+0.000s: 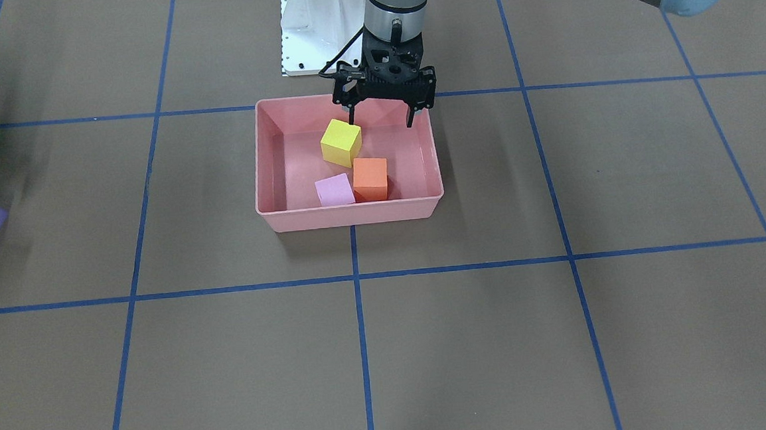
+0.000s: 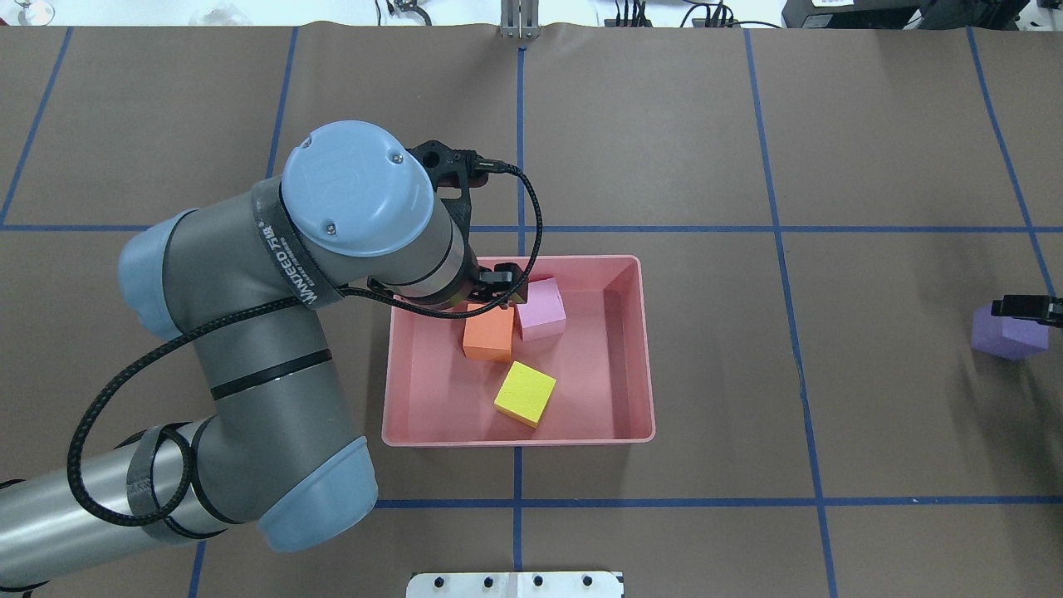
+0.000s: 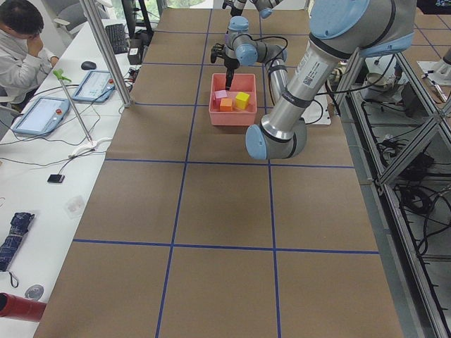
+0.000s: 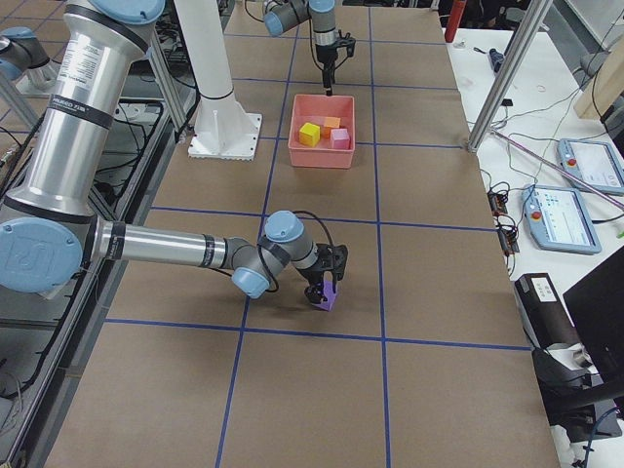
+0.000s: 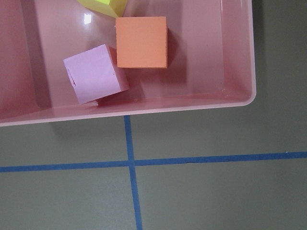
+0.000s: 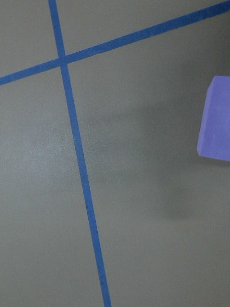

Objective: Place blocks into pink bin with both arms
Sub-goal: 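Drop the orange cube into the bin while the right gripper grasps the purple cube, then withdraw the left gripper while the right gripper carries the purple cube into the bin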

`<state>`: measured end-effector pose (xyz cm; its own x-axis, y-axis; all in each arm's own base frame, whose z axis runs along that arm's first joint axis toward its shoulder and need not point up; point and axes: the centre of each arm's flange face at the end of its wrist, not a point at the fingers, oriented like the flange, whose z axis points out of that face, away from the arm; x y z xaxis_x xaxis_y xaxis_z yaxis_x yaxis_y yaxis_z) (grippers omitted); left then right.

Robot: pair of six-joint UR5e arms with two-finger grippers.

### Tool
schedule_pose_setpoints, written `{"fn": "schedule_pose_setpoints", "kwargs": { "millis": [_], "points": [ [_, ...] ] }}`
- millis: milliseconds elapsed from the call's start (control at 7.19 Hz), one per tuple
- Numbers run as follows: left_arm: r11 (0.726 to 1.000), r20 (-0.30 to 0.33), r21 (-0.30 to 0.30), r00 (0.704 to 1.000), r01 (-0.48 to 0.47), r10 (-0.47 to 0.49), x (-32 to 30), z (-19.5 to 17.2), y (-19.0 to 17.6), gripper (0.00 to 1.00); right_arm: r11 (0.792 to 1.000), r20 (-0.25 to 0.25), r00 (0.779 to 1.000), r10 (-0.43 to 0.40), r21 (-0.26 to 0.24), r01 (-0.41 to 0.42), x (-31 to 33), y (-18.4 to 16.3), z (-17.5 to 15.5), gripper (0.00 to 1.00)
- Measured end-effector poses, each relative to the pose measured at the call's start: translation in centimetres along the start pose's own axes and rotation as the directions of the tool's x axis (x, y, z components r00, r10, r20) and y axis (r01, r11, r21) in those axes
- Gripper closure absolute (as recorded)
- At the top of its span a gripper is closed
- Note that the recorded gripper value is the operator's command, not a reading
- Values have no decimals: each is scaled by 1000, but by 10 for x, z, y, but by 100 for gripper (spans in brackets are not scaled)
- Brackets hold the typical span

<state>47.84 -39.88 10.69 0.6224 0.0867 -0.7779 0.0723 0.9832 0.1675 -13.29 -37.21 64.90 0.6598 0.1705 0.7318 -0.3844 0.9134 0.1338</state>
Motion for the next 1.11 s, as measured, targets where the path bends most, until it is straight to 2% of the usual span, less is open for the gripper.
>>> {"fn": "schedule_pose_setpoints", "kwargs": {
  "millis": [417, 556, 695, 834, 1112],
  "points": [
    [1000, 1, 0, 1000, 0, 0, 0, 0, 0, 0, 1000, -54, 998, -20, 12, 20, 3, 16, 18, 1],
    [1000, 1, 0, 1000, 0, 0, 0, 0, 0, 0, 999, -68, 997, -26, 17, 28, 3, 20, 24, 10],
    [1000, 1, 0, 1000, 0, 0, 0, 0, 0, 0, 999, -80, 996, -34, 22, 36, 1, 24, 29, 81],
    [1000, 1, 0, 1000, 0, 0, 0, 0, 0, 0, 999, -87, 995, -43, 27, 46, 0, 26, 32, 100],
    [1000, -4, 6, 1000, -16, 16, -5, -4, -2, 0, 997, -73, 995, -62, 38, 65, -10, 25, 29, 100]
  ]
}}
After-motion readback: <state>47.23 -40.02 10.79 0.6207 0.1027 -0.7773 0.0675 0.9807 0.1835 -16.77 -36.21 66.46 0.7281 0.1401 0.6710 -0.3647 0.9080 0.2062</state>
